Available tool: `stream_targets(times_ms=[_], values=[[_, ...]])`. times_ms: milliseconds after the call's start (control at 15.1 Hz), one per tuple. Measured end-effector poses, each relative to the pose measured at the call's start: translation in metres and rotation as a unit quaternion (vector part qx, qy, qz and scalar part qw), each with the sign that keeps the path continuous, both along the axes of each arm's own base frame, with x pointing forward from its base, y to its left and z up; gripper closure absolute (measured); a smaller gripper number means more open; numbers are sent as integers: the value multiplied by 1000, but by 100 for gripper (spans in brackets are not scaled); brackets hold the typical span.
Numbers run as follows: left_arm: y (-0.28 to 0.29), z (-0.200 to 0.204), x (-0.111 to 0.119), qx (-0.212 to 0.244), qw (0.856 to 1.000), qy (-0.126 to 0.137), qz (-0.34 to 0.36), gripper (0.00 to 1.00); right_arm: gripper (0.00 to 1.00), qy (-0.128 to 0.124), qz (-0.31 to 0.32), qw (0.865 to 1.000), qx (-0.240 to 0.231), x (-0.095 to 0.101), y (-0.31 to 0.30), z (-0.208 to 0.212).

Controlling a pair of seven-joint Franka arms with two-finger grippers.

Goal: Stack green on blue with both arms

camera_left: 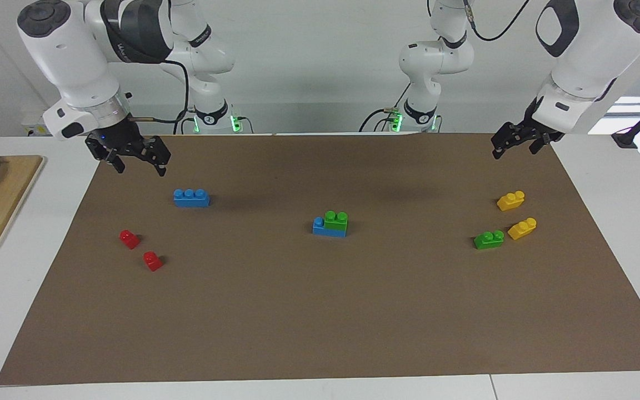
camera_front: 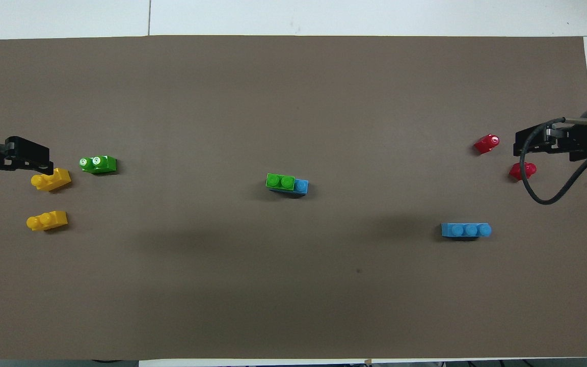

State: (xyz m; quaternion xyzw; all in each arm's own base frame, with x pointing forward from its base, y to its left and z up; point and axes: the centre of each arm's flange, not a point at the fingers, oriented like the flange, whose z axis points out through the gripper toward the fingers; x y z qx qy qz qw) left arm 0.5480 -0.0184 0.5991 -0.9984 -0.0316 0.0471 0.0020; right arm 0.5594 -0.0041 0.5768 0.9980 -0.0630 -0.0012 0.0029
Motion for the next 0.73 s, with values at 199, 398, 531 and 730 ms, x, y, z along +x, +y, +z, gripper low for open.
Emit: stream_targets(times_ms=[199, 398, 531, 730], values=[[-2, 3, 0, 0, 1000, -2, -2, 0, 0, 0, 0, 1000, 0, 0, 0, 0], [-3, 12, 1, 0, 1000, -11, -3, 0, 0, 0, 5, 1000, 0, 0, 0, 0], [-3, 14, 1, -1, 1000, -13, -3, 0, 0, 0, 9, 1000, 0, 0, 0, 0], [-2, 13, 3, -1, 1000, -14, -3, 0, 0, 0, 10, 1000, 0, 0, 0, 0]])
